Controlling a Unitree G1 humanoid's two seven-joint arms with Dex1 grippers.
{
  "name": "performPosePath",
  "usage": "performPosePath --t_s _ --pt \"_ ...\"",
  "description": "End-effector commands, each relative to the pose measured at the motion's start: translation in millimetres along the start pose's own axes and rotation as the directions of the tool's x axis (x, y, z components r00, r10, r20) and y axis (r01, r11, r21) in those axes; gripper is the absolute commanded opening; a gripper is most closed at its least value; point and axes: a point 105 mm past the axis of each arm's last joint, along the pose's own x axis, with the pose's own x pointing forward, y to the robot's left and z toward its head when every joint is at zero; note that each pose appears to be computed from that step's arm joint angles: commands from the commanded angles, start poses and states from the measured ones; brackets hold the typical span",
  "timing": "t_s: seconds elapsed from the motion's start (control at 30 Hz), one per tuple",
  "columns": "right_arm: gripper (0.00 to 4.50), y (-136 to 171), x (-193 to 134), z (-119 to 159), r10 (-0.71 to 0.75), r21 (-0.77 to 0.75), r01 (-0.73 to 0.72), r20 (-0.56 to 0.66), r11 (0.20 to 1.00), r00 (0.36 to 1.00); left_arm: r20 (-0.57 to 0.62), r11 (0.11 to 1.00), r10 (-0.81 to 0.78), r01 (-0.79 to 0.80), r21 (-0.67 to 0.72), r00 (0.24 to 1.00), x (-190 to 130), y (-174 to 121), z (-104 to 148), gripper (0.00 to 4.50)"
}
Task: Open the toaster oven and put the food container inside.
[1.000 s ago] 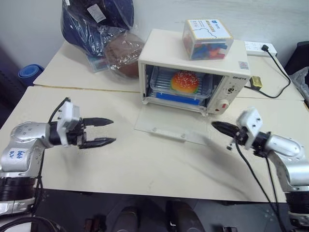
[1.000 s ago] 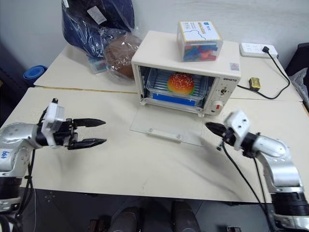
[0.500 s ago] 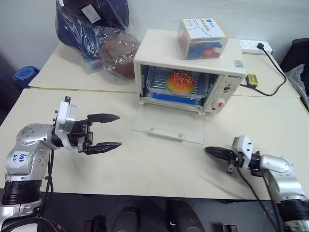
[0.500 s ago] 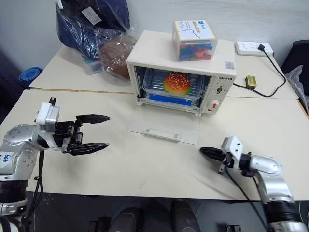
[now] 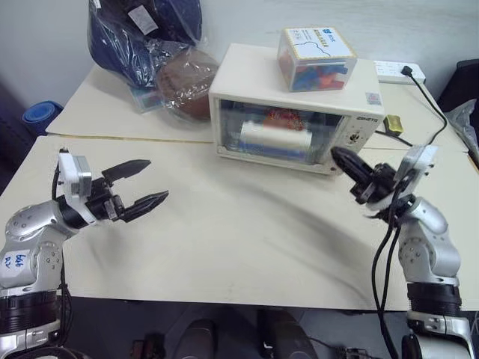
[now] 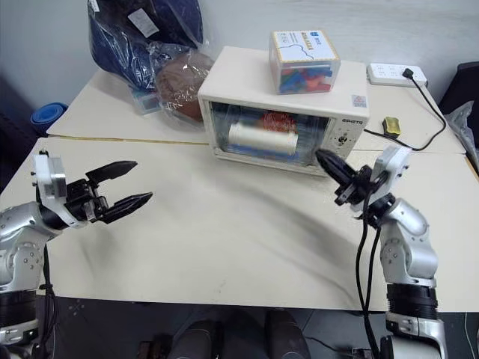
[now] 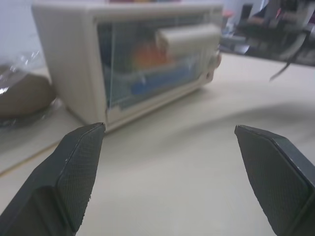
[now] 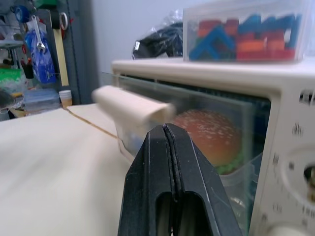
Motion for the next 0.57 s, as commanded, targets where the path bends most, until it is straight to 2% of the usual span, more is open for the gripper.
performPosePath --t_s 0.03,0.1,0.23,0.4,0.47,0.57 --pt "0.37 12 -10 11 0.147 -0.071 -0.153 -0.08 0.986 0.986 -0.097 0.996 0.03 -0.022 0.088 0.995 -18 2 -5 4.5" --pt "0.87 24 -21 5 0.254 -0.117 -0.276 -0.173 0.954 0.952 -0.132 0.995 0.042 -0.029 0.098 0.99 -26 1 -9 4.5" --pt "2.18 40 -50 -12 0.364 -0.148 -0.423 -0.309 0.894 0.878 -0.232 0.99 0.058 -0.027 0.136 0.971 -46 -7 -23 4.5" --pt "3.84 51 -79 -29 0.387 -0.128 -0.461 -0.376 0.878 0.842 -0.259 0.986 0.103 -0.064 0.153 0.96 -57 -10 -33 4.5" --pt "4.49 50 -88 -33 0.348 -0.139 -0.426 -0.384 0.894 0.855 -0.268 0.984 0.104 -0.059 0.17 0.958 -61 -14 -35 4.5" --pt "4.49 45 -93 -34 0.289 -0.171 -0.374 -0.379 0.912 0.879 -0.269 0.988 0.087 -0.049 0.146 0.959 -64 -18 -34 4.5"
